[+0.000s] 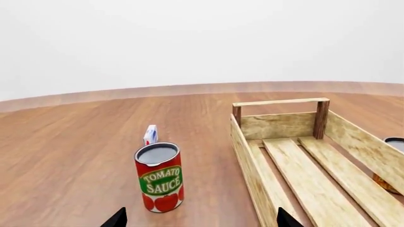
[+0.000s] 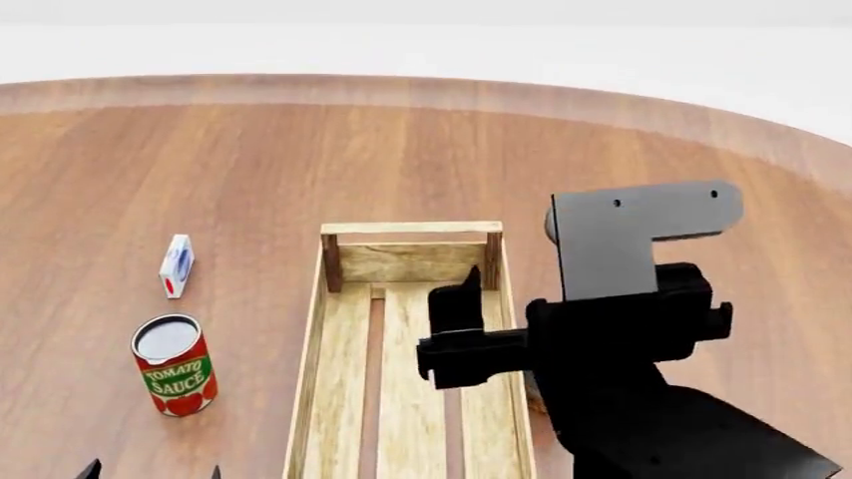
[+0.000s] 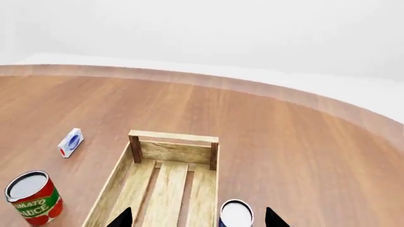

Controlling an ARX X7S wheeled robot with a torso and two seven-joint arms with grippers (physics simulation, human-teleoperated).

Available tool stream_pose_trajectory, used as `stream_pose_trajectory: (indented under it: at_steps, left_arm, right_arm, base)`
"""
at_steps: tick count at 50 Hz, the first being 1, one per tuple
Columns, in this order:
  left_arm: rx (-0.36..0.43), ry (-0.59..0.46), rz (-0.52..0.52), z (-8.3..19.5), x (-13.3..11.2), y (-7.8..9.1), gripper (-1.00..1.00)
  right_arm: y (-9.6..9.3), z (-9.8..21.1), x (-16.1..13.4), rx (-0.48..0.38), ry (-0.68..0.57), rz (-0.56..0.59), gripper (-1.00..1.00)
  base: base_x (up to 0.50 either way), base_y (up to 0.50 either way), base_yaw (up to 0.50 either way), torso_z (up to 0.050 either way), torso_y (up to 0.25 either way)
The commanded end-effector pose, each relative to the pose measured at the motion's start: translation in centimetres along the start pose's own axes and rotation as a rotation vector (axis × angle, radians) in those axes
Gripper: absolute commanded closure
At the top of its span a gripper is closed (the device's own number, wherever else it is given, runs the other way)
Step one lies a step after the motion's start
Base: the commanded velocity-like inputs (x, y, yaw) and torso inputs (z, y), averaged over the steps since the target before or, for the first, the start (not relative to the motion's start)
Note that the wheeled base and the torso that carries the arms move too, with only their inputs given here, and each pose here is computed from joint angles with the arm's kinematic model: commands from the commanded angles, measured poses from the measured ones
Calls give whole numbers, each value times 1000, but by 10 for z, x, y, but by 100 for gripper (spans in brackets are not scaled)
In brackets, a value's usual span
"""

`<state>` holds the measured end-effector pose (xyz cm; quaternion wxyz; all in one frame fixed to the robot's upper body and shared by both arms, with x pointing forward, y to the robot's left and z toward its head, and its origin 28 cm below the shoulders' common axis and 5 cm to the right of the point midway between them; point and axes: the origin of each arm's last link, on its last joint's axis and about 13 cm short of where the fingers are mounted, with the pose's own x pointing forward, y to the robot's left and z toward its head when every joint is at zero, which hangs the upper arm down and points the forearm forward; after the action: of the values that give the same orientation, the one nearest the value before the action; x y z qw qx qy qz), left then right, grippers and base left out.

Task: Pick up the butter and put it in the tray.

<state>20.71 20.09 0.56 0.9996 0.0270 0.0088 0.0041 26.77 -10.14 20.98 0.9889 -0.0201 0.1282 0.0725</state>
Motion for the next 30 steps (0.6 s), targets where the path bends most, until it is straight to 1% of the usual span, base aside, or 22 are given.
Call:
stream_pose_trajectory:
  at_steps: [1, 3, 5, 6, 12, 15, 16, 17, 18, 19, 21, 22, 23, 24, 30]
  left_arm:
    - [1, 3, 2, 0, 1, 0, -100]
    - [2, 2, 3, 0, 1, 0, -100]
    - [2, 3, 3, 0, 0, 0, -100]
    - [3, 3, 3, 0, 0, 0, -100]
    - [3, 5, 4, 0, 1, 0, -100]
    - [3, 7, 6, 0, 1, 0, -100]
    - [3, 7, 6, -1, 1, 0, -100]
    - [4, 7, 6, -1, 1, 0, -100]
    - [2, 7, 7, -1, 1, 0, -100]
    - [3, 8, 7, -1, 1, 0, -100]
    - [3, 9, 7, -1, 2, 0, -100]
    - [5, 11, 5, -3, 1, -1, -100]
    - [6, 12, 5, -4, 1, -1, -100]
    - [6, 12, 5, -4, 1, -1, -100]
    - [7, 12, 4, -4, 1, -1, -100]
  right_arm:
    - [-13, 28, -4, -63, 146, 172, -100]
    - [-13, 29, -3, -83, 155, 177, -100]
    - [-14, 29, -3, -85, 165, 189, -100]
    - [-14, 28, -2, -105, 170, 198, -100]
    - [-17, 31, 0, -127, 194, 210, -100]
    - [-17, 33, -2, -184, 195, 260, -100]
    - [-17, 35, -3, -168, 200, 285, -100]
    - [-20, 41, -4, -234, 195, 297, -100]
    - [-22, 41, -3, -272, 238, 307, -100]
    - [-22, 42, -3, -273, 224, 306, -100]
    - [-23, 43, -2, -301, 258, 311, -100]
    - [-31, 52, -1, -429, 291, 308, -100]
    - [-26, 39, -4, -554, 368, 436, -100]
    - [-19, 21, 0, -638, 474, 462, -100]
    - [-16, 14, -2, -687, 504, 497, -100]
  base:
    - [0, 0, 0, 0, 0]
    - [0, 0, 0, 0, 0]
    - [0, 0, 0, 0, 0]
    - [0, 0, 0, 0, 0]
    - [0, 0, 0, 0, 0]
    - [0, 0, 0, 0, 0]
    - [0, 0, 0, 0, 0]
    - [0, 0, 0, 0, 0]
    - [0, 0, 0, 0, 0]
    - [0, 0, 0, 0, 0]
    - [0, 0, 0, 0, 0]
    - [0, 0, 0, 0, 0]
    - [0, 0, 0, 0, 0]
    - [0, 0, 0, 0, 0]
    - [0, 0, 0, 0, 0]
